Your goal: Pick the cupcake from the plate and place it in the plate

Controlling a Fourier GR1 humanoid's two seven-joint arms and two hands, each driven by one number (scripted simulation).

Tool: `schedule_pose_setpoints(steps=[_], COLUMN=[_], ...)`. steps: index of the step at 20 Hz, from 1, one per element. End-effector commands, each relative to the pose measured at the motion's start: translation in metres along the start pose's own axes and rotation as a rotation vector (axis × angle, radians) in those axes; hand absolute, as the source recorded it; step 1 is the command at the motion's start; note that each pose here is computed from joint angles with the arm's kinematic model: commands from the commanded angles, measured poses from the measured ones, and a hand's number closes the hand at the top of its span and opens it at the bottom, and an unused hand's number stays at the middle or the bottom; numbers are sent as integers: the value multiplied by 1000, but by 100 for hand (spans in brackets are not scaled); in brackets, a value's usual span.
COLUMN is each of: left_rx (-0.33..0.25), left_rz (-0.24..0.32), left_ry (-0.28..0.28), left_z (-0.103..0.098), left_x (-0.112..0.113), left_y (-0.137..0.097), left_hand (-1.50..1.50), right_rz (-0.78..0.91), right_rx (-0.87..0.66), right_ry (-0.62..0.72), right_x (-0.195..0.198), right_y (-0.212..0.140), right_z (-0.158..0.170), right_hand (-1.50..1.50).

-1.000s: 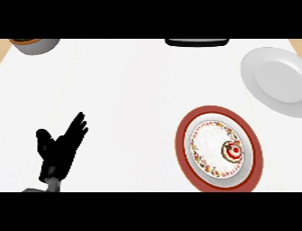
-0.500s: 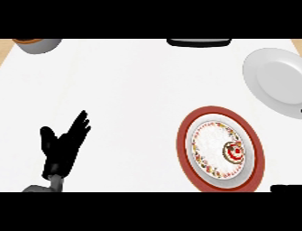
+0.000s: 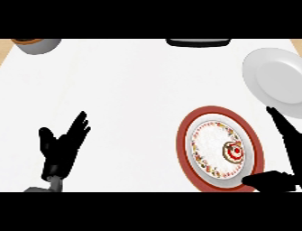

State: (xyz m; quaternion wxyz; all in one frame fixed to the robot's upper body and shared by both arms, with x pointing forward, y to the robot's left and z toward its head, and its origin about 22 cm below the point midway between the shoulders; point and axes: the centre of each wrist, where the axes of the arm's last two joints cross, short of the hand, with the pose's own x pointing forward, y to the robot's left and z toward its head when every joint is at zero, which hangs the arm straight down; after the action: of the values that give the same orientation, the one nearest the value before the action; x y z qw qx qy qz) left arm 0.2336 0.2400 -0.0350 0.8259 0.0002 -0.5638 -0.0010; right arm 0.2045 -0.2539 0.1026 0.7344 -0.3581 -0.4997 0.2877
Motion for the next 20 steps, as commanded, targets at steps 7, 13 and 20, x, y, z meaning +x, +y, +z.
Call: schedule_pose_setpoints(steps=[7,13,20], left_rx=[-10,1,3], left_rz=[-18,11,6], left_ry=[5,6,14], left_z=[-15,4,-3], left_x=[-4,-14,3], left_y=[6,-4,-11], left_hand=[0,0,0], right_rz=[-13,103,100], right_rx=[41,21,28], right_ry=[4,68,94], right_x=[4,-14,-2], right_y=[47,65,64], right_z=[-8,-17,-24], right_hand=[-150,-150,-150])
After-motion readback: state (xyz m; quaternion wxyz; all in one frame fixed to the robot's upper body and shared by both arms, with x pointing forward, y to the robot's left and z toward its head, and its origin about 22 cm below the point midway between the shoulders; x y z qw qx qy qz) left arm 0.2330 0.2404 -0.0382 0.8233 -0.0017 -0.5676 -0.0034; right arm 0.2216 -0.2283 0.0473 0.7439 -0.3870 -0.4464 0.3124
